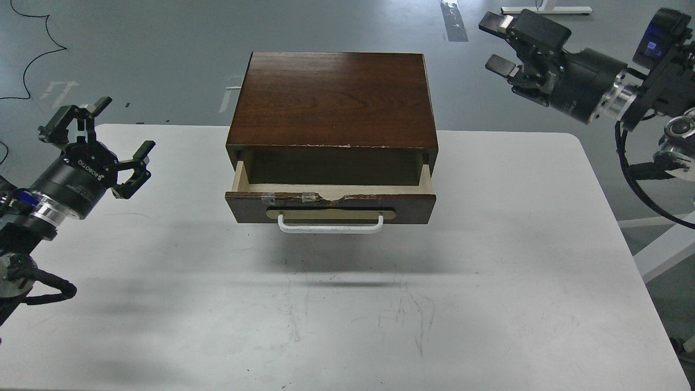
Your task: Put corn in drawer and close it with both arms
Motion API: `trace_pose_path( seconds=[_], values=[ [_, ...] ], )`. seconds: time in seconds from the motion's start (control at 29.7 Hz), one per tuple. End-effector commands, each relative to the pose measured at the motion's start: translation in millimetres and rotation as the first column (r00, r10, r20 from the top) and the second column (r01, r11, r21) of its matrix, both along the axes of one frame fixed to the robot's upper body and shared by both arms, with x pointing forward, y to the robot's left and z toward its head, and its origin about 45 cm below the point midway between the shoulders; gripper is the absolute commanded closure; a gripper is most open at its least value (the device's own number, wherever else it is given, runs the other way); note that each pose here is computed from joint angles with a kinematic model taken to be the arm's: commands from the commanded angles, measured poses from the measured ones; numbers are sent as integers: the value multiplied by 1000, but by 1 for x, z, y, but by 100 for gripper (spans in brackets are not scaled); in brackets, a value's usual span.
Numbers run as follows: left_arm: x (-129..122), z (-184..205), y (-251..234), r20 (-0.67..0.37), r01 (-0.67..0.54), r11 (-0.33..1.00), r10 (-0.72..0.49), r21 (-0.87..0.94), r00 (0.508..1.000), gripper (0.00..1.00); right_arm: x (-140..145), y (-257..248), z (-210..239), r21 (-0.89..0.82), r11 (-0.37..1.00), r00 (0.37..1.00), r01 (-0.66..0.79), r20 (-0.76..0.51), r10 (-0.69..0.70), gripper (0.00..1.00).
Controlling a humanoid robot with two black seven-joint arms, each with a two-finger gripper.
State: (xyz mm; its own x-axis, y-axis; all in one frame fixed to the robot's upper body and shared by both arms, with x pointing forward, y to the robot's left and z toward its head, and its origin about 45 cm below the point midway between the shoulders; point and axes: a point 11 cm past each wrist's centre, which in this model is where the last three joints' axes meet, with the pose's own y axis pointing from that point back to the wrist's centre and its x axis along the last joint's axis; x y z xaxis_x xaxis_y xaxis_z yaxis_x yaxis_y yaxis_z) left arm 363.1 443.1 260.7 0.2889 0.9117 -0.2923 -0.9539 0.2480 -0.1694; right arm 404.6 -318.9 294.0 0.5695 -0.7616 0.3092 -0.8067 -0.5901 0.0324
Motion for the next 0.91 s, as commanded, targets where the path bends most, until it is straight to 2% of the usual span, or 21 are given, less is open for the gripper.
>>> trace_pose_path(
  seconds=[0.0, 0.07, 0.13, 0.3, 0.37, 0.47, 0.61, 0.71, 0.77, 0.88],
  values=[
    [4, 30, 12, 45, -2, 998, -1, 63, 999, 0, -17, -24, -38, 92, 990, 990, 107, -105, -97, 0],
    [2, 39, 17, 52, 1, 995, -7, 105, 999, 0, -19, -31, -46, 126, 981, 982, 147, -138, -130, 0],
    [4, 62, -4, 90, 83, 976, -102, 200, 991, 0, -20, -48, -60, 179, 954, 959, 241, -198, -205, 0],
    [-1, 92, -49, 130, 223, 901, -288, 373, 949, 0, -26, -59, -83, 225, 919, 927, 324, -270, -261, 0],
    [-9, 104, -85, 144, 301, 807, -424, 508, 894, 0, -31, -60, -91, 219, 917, 921, 332, -288, -264, 0],
    [-17, 106, -113, 141, 339, 712, -522, 616, 841, 0, -33, -61, -92, 218, 917, 919, 334, -292, -265, 0],
    [-41, 90, -170, 89, 367, 474, -700, 801, 708, 0, -33, -61, -93, 218, 916, 918, 336, -294, -266, 0],
    [-52, 82, -188, 58, 351, 373, -752, 859, 656, 0, -33, -62, -93, 216, 916, 918, 337, -293, -269, 0],
    [-65, 67, -209, 21, 328, 266, -804, 906, 594, 0, -34, -62, -93, 216, 917, 918, 336, -294, -267, 0],
    [-77, 46, -224, -44, 325, 160, -839, 932, 542, 2, -35, -62, -94, 215, 917, 917, 337, -297, -268, 0]
  ],
)
